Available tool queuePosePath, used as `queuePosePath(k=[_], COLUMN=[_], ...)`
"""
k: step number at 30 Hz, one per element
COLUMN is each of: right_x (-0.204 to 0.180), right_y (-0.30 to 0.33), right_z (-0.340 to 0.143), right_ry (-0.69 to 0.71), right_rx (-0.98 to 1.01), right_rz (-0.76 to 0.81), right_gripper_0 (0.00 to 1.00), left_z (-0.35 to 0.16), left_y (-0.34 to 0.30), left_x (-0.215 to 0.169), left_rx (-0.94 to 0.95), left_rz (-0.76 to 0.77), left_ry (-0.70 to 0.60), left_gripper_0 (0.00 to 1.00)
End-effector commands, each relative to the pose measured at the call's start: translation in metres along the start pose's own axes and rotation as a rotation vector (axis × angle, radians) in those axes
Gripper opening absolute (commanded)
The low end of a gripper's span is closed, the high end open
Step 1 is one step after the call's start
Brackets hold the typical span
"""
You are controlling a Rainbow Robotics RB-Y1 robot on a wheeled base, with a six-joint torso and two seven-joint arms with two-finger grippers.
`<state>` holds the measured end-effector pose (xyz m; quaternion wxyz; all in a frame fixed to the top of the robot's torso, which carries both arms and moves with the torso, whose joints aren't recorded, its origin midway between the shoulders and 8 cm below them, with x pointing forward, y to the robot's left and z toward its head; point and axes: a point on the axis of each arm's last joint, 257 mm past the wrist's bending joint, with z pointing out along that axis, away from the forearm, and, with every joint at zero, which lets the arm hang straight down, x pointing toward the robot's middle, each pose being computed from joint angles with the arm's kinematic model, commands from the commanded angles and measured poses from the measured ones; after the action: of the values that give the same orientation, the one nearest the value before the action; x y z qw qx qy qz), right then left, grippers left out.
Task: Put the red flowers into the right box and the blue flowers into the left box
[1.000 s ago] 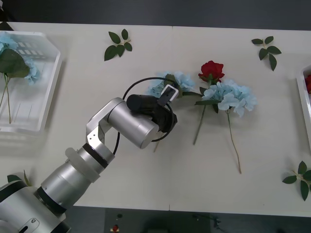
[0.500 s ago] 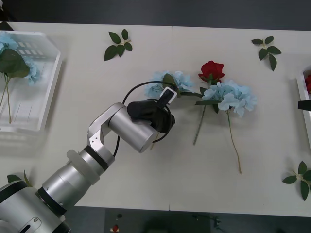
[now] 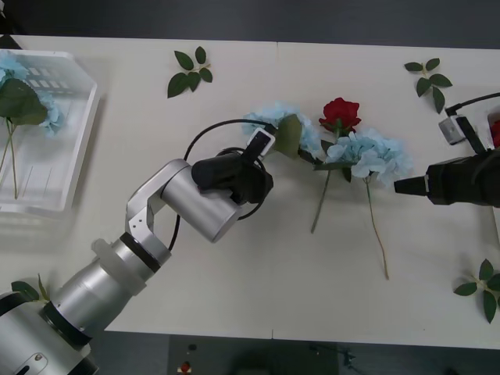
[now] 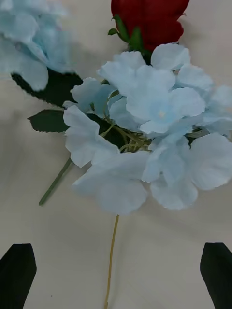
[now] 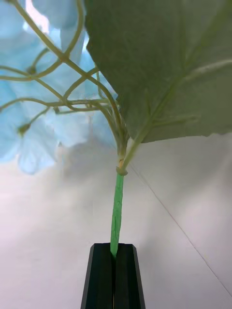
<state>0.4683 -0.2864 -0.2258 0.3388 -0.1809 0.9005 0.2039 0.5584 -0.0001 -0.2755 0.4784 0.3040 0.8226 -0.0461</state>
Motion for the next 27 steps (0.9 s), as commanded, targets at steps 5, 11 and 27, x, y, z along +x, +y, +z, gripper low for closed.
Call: queuePosePath(k=[5,11,27], right_x=[-0.012,-0.008,0.009], right_y=[0.003,0.004,0.000], right_z=[0.024,0.044,0.078], right_ry=[-0.003,-0.004,0.042], right_rx=[0.015,0.050,0.119], right_rz=[-0.018,-0.057,0.042], right_gripper_0=[1.00,1.00,1.00], left_z=[-0.100,-0.187,-0.355], left_y=[0.104,0.211,0.408], left_x=[-0.039,-0.048,0.067], left_rx=[-0.093,-0.292,-0.702], left_rz=[-0.158,-0.216,-0.361], left_ry=[-0.096,-0.128,-0.048], left_gripper_0=[0.00,0.00,0.00])
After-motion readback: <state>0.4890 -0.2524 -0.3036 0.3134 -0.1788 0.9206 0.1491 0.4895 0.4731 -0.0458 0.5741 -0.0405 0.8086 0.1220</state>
